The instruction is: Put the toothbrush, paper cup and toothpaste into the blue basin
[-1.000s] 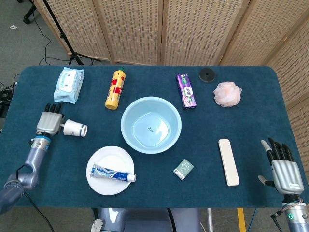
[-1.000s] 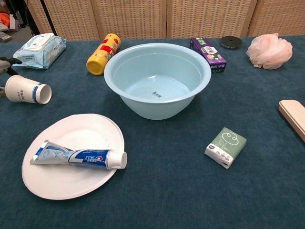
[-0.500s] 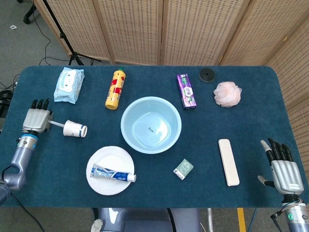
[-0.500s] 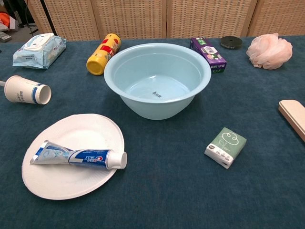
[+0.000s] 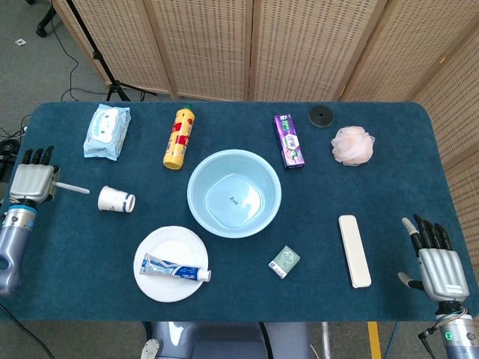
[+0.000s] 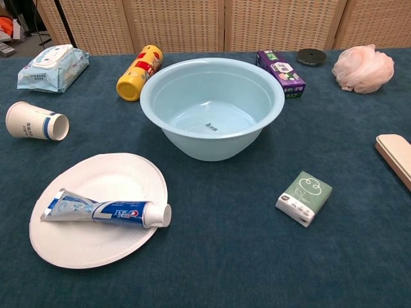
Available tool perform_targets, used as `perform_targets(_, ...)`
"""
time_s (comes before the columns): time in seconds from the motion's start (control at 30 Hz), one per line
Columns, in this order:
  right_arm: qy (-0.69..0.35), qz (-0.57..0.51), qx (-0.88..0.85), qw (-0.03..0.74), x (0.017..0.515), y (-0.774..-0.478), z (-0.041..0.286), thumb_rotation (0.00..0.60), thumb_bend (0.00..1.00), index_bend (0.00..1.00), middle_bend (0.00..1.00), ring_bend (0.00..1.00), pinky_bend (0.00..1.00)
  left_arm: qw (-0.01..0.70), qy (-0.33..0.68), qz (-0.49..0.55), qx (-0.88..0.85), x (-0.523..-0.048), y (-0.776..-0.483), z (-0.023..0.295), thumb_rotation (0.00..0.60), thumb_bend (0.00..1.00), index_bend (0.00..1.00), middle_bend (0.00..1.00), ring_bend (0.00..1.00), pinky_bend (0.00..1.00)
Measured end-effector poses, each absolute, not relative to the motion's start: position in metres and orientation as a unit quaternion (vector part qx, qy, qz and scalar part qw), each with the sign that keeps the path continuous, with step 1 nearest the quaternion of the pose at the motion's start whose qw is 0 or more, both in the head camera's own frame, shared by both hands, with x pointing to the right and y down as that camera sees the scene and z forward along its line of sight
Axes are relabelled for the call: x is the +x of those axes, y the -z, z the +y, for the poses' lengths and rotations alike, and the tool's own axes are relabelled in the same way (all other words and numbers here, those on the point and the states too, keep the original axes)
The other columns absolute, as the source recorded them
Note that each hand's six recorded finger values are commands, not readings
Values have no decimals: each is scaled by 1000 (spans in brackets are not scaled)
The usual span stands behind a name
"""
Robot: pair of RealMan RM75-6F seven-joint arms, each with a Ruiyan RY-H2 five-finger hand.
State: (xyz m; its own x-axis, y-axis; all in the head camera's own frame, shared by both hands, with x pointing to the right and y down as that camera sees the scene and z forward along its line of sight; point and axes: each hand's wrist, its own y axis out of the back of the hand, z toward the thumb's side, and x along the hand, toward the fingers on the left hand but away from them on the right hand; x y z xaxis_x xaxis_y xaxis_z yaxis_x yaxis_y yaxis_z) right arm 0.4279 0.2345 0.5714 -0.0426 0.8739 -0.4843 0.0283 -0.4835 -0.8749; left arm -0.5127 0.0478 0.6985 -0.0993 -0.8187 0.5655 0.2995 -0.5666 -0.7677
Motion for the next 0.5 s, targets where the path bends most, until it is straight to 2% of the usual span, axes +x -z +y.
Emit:
perform_targets(0.3, -616, -376, -602, 341, 428, -572, 235, 600, 105, 0, 0, 0, 0, 408, 677, 266, -552, -496, -679, 30, 600, 433, 657, 22, 0, 32)
perform_targets(0.5, -613, -382, -603, 339, 429, -569, 234, 600, 105, 0, 0, 0, 0, 421, 639, 294, -572, -462, -654, 10, 600, 432, 662, 22, 0, 32)
